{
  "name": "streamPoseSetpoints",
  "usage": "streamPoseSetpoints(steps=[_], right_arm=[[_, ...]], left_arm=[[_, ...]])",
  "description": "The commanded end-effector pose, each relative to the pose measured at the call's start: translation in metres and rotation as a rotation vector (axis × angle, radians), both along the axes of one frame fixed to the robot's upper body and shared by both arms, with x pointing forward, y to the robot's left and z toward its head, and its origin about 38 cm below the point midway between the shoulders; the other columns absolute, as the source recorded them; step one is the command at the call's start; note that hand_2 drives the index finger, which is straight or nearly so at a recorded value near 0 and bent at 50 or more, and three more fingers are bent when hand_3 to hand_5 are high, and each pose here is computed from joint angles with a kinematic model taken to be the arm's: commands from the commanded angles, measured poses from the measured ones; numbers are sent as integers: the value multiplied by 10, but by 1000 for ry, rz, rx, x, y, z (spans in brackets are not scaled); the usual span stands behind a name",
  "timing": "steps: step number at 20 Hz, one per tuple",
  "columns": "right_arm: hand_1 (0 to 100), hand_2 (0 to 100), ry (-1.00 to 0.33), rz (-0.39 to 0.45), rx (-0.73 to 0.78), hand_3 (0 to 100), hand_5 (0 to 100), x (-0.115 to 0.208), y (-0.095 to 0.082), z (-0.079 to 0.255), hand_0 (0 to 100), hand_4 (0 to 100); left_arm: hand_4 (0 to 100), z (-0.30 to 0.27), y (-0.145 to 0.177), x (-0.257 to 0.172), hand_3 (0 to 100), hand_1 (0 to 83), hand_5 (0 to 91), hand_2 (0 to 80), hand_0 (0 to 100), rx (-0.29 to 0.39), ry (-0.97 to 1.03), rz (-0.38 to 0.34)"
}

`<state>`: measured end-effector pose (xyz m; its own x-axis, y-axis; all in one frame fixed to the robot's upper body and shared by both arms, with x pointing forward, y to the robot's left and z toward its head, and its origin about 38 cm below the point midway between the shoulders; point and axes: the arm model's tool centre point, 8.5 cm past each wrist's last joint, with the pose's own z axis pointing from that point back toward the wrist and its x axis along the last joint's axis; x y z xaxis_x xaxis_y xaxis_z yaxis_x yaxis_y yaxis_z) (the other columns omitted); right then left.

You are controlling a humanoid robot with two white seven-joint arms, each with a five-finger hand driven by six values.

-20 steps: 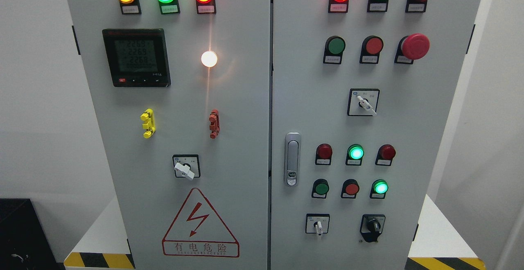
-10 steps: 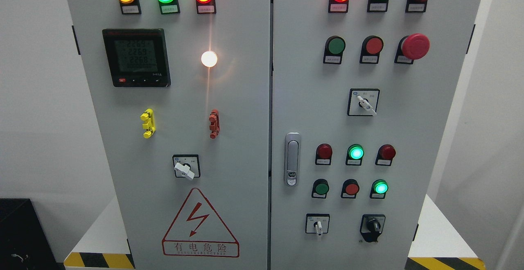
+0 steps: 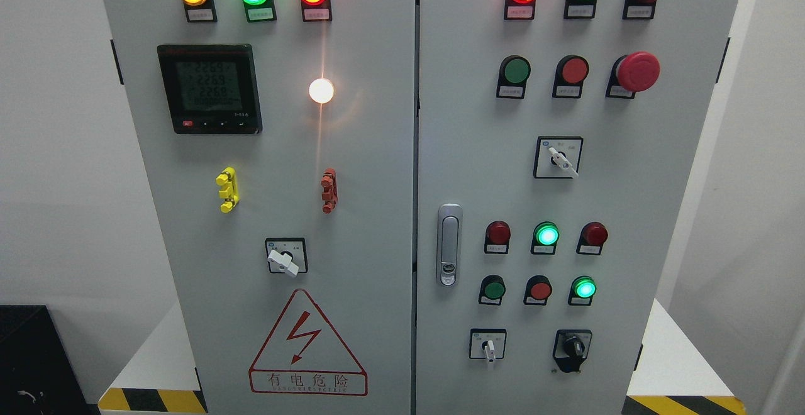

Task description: Flip black knob to close circuit

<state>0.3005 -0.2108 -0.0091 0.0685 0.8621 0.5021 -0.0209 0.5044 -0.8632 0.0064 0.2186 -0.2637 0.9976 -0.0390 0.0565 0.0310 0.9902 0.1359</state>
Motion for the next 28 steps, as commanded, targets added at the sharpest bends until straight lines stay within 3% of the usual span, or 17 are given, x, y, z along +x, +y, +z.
streamPoseSetpoints(steps=[1,12,20,28], right_arm=[[0,779,-150,-10,-74,944,841,19,-5,48,0,798],[0,830,-211,-62,-154,989,886,41,-16,75,0,848],[0,835,-276,-124,-215,998,894,73,-37,104,0,856],[0,829,-253,-151,-234,998,895,88,-40,113,0,850]], left_arm=[[0,0,-1,-5,0,556,0,0,120,-4,-7,2],[0,0,-1,-4,0,556,0,0,120,-4,-8,2],[0,0,-1,-4,0,556,0,0,120,-4,-8,2],[0,0,-1,-5,0,556,0,0,120,-4,-7,2]])
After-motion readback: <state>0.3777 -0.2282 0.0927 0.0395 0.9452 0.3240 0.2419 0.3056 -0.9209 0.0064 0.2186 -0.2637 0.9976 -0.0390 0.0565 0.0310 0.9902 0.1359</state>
